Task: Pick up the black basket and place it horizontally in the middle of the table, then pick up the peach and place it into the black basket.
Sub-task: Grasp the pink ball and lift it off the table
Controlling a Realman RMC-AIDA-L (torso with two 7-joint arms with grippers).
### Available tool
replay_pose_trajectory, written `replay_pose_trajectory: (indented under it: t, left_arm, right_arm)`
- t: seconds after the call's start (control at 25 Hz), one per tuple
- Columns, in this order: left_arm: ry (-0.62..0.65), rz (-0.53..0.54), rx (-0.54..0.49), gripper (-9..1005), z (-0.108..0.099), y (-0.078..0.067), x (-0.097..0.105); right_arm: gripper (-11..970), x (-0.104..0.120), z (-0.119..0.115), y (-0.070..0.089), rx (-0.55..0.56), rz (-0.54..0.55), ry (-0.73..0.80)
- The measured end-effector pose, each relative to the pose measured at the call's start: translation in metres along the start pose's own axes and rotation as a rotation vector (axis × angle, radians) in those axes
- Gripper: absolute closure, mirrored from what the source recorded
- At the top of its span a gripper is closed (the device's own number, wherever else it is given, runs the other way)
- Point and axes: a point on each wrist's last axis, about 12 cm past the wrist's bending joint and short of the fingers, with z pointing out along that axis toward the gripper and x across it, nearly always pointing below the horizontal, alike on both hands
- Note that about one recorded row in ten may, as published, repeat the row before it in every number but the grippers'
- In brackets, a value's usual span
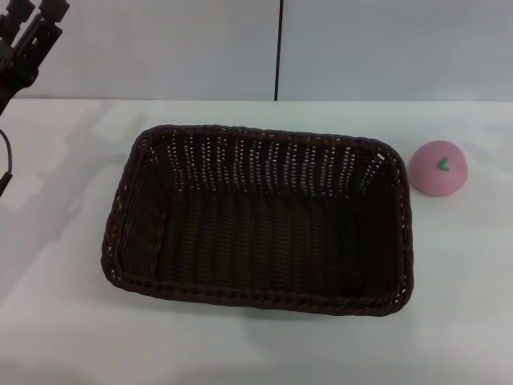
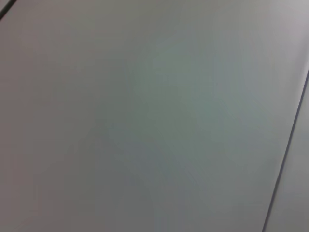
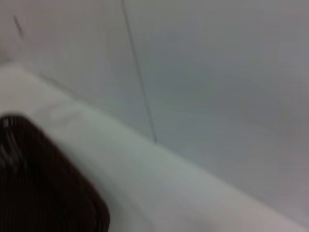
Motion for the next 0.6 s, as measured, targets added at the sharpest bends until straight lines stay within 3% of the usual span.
replay_pose_trajectory:
  t: [0.24, 0.6]
  left_arm:
    - [0.004, -0.011, -0.010, 181, -0.002, 0.000, 0.002]
    - [0.004, -0.030, -0.030, 181, -0.008, -0.001, 0.006]
  right_arm:
    - [372, -0.020, 0.030, 0.007, -0.002, -0.061, 0.150]
    - [372, -0.018, 0.082, 0.021, -0.023, -0.107, 0.305]
